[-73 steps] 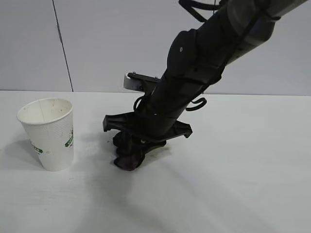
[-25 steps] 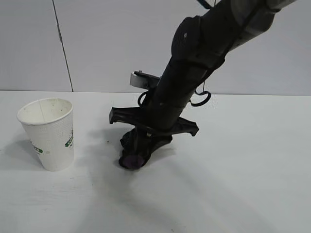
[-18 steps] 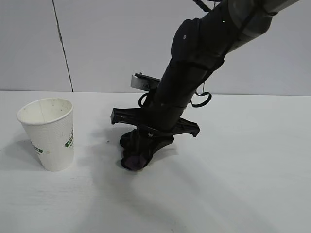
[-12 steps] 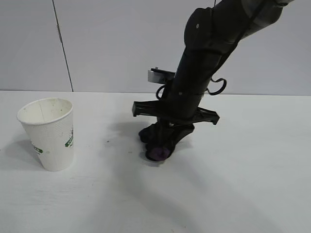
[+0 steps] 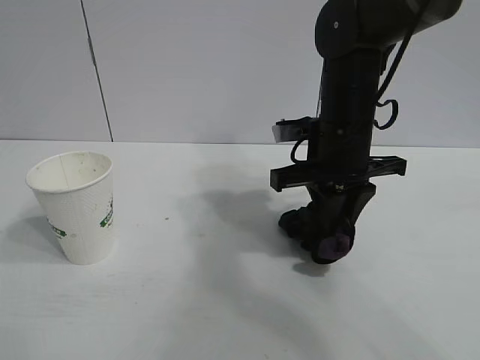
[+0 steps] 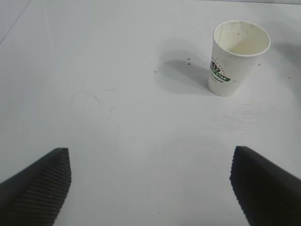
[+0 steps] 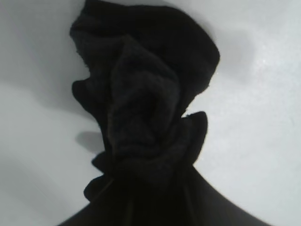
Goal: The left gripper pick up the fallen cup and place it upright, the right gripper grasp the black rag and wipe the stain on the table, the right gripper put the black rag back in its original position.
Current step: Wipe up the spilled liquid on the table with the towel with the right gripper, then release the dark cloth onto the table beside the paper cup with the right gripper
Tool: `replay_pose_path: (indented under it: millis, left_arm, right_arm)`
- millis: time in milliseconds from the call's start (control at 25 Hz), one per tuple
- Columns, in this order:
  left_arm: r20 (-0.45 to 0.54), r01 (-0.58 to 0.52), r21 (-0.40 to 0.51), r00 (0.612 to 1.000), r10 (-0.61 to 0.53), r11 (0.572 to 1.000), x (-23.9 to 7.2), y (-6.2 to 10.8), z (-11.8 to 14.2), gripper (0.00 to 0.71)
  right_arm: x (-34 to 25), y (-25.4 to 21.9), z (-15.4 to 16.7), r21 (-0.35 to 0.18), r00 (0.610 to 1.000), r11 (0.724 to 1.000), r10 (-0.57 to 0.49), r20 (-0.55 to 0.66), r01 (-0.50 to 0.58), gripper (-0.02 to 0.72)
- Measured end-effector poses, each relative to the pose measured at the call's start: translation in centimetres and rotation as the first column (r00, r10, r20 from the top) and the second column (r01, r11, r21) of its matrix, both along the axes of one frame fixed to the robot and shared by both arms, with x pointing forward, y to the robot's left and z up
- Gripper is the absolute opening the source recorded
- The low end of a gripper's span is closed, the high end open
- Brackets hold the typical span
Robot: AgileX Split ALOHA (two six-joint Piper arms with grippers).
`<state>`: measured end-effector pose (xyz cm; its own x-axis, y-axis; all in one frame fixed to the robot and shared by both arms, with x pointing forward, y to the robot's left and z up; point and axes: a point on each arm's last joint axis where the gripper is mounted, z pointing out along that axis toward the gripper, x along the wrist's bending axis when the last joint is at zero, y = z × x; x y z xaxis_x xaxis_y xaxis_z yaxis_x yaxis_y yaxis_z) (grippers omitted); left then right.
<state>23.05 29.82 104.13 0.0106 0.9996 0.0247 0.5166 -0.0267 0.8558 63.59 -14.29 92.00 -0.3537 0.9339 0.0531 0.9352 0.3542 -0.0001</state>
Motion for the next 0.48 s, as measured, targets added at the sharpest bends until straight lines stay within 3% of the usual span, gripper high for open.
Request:
replay_pose_path:
  millis: [80,120,200,280,360,480]
  left_arm:
    - [0.000,0.000,0.000,1.000,0.000,1.000,0.00,0.00,0.00,0.659]
    - [0.000,0.000,0.000,1.000,0.000,1.000,0.00,0.00,0.00,0.659]
    - [0.000,0.000,0.000,1.000,0.000,1.000,0.00,0.00,0.00,0.659]
    - [0.000,0.000,0.000,1.000,0.000,1.000,0.00,0.00,0.00,0.659]
    - [0.000,0.000,0.000,1.000,0.000,1.000,0.00,0.00,0.00,0.659]
    - [0.000,0.000,0.000,1.000,0.000,1.000,0.00,0.00,0.00,0.659]
  right_arm:
    - [0.14,0.06,0.00,0.006,1.000,1.000,-0.001,0.015,0.001,0.130]
    - [0.17,0.08,0.00,0.009,1.000,1.000,-0.002,0.018,0.002,0.172]
    - [0.17,0.09,0.00,0.010,1.000,1.000,-0.003,0.019,0.003,0.322]
    - [0.15,0.08,0.03,0.009,1.000,1.000,-0.003,0.017,0.002,0.520]
    - [0.12,0.07,0.08,0.008,1.000,1.000,-0.002,0.015,0.002,0.626]
    - [0.09,0.05,0.50,0.011,1.000,1.000,-0.002,0.024,0.002,0.650]
